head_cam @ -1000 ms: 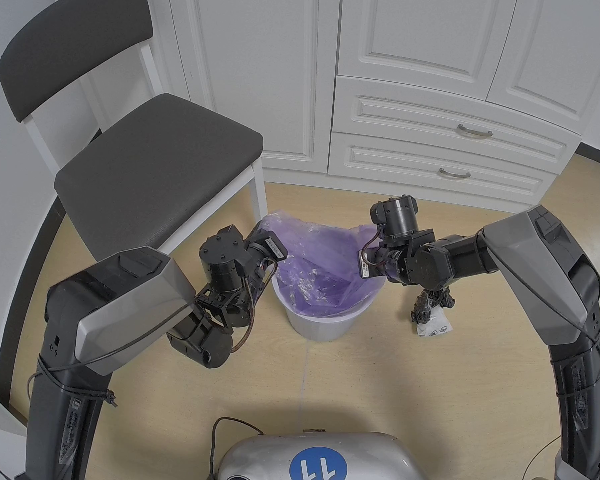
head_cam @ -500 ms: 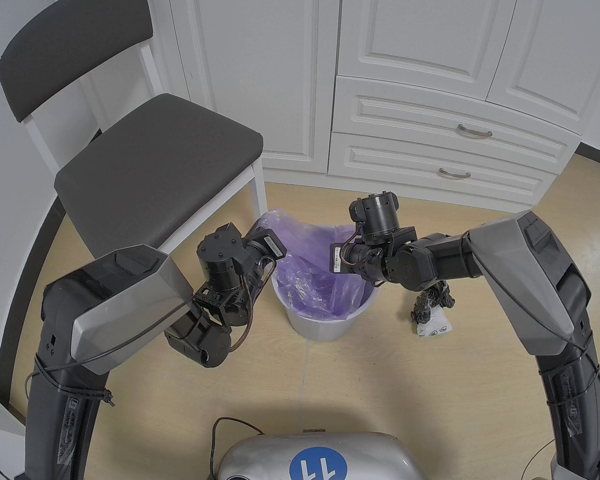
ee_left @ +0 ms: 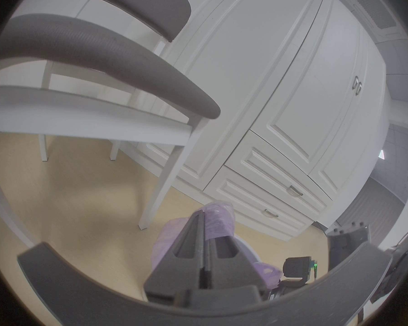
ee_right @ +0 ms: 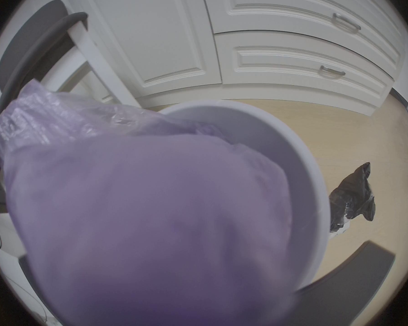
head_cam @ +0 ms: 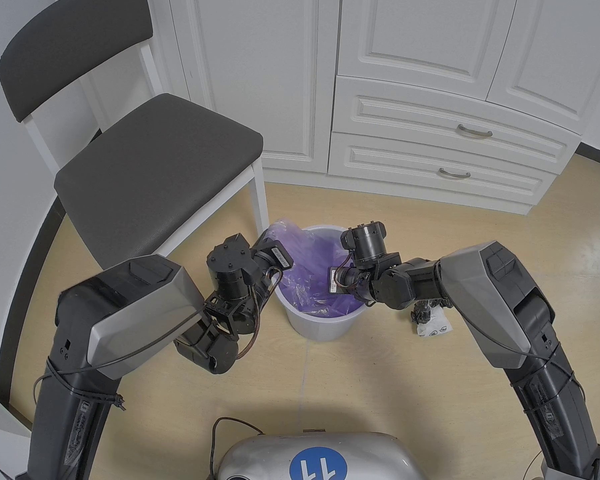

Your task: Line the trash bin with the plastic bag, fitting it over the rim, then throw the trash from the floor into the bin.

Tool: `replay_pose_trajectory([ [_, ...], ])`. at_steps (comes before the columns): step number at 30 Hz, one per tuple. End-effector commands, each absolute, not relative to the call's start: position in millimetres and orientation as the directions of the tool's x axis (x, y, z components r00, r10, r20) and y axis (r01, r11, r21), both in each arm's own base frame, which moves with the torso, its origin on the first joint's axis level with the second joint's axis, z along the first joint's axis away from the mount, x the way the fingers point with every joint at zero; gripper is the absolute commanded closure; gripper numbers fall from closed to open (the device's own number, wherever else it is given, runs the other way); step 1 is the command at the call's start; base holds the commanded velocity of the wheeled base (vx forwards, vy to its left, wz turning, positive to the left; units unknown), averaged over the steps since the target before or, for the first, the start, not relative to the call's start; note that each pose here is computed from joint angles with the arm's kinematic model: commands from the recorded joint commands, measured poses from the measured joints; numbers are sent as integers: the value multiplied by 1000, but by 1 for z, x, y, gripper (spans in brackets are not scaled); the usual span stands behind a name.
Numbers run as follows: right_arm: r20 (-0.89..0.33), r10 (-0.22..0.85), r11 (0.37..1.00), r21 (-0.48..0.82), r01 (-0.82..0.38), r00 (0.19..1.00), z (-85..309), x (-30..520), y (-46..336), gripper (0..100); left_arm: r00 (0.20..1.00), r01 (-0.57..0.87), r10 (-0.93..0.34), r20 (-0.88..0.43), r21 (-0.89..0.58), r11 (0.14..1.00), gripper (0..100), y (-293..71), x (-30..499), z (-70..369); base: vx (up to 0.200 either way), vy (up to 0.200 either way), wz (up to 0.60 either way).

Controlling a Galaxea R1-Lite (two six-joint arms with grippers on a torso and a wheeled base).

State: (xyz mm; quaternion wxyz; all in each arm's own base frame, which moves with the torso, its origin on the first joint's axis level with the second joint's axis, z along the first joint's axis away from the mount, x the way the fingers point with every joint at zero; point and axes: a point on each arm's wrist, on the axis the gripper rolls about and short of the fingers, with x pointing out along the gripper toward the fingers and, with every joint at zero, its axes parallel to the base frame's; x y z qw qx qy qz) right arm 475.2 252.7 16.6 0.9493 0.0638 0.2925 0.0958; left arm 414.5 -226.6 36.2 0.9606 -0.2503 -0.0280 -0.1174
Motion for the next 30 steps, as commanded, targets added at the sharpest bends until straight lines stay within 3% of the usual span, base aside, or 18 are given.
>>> replay_pose_trajectory([
  [1, -505, 208, 974, 182, -132, 838, 43, 478, 245, 100, 966, 255, -239, 94, -470, 845, 100, -236, 421, 17, 0, 0, 0],
  [11, -504, 181, 981, 158, -117, 844, 92, 445, 213, 100, 958, 267, -287, 24, -452, 851, 100, -258, 449, 24, 0, 0, 0],
  [17, -492, 79, 996, 81, -45, 867, 82, 445, 176, 100, 973, 201, -231, -16, -438, 876, 100, -254, 456, 25, 0, 0, 0],
  [21, -468, 66, 997, 57, -44, 881, 66, 443, 160, 100, 971, 176, -227, -71, -425, 888, 100, -241, 443, 24, 0, 0, 0],
  [27, -430, 73, 997, 46, -60, 900, 54, 441, 159, 100, 975, 184, -220, -34, -435, 881, 100, -230, 431, 38, 0, 0, 0],
  [28, -429, 74, 997, 45, -60, 900, 55, 441, 159, 0, 975, 180, -219, -40, -435, 882, 100, -226, 430, 40, 0, 0, 0],
  [30, -427, 76, 997, 39, -65, 901, 57, 441, 159, 0, 975, 176, -217, -44, -438, 882, 100, -223, 426, 42, 0, 0, 0],
])
